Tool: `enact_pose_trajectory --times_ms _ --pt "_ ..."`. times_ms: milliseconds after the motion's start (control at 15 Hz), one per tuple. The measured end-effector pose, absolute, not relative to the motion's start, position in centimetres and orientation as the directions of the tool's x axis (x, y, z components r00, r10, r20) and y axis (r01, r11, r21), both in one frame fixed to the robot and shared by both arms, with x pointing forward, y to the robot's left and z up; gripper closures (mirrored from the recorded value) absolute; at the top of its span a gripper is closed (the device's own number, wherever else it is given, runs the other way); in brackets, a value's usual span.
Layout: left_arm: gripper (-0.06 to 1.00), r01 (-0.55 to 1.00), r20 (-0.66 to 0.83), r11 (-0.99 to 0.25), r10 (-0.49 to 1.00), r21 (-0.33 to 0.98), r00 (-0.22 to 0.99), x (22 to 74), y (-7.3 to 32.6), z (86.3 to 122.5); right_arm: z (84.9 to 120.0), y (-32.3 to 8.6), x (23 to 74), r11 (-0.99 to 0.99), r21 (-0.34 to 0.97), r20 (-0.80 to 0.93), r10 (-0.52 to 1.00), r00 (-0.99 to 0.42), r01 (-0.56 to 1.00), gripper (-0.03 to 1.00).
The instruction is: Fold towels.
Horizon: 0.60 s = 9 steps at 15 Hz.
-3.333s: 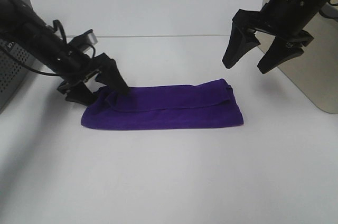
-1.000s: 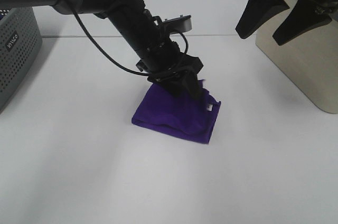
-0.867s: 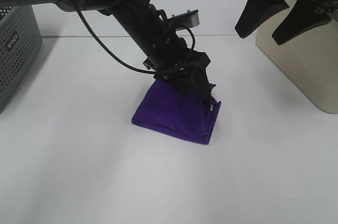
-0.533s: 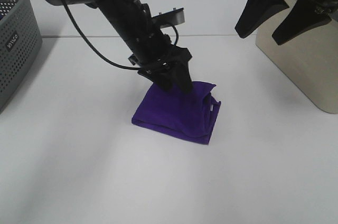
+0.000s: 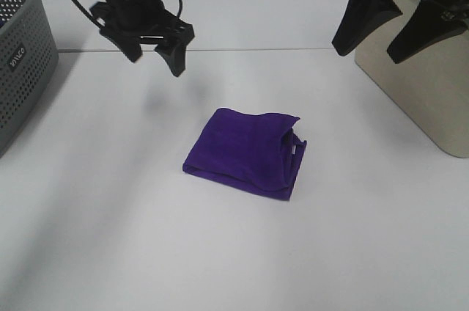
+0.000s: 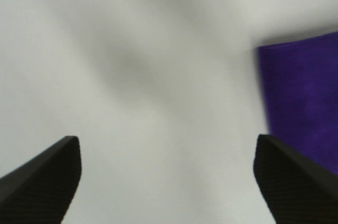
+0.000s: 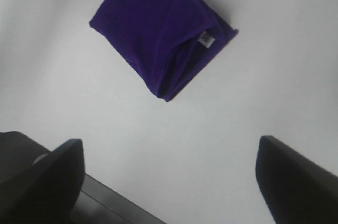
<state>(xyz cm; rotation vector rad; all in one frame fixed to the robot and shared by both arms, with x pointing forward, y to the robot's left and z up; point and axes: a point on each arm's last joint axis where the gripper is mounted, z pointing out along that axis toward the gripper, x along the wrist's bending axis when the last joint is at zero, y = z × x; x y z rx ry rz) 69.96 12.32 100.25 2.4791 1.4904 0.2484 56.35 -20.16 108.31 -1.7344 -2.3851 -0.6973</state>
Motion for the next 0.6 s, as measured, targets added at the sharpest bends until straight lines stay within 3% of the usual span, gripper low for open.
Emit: enact_pose_trajectory --times_ms 67,200,400,600 --pt "0.09 0.836 0.083 -0.454 0.888 0.308 0.452 70.0 13.2 101.6 108.3 -20.4 56.4 0.235 0.303 0.322 0.887 -0.331 0.924 0.11" --pt "0.07 0.839 0.068 -0.379 0.921 0.391 0.385 69.4 16.6 106.2 109.7 -21.4 56.6 0.180 0.353 0.282 0.916 -0.287 0.918 0.11" --pt "0.09 0.862 0.025 -0.224 0.971 0.455 0.239 66.5 24.6 111.4 111.5 -26.1 57.1 0.044 0.363 0.272 0.950 -0.152 0.931 0.10" --pt "0.10 0.879 0.018 -0.118 0.992 0.462 0.124 61.8 31.0 113.9 111.9 -30.3 56.7 -0.021 0.376 0.184 0.982 -0.053 0.926 0.10"
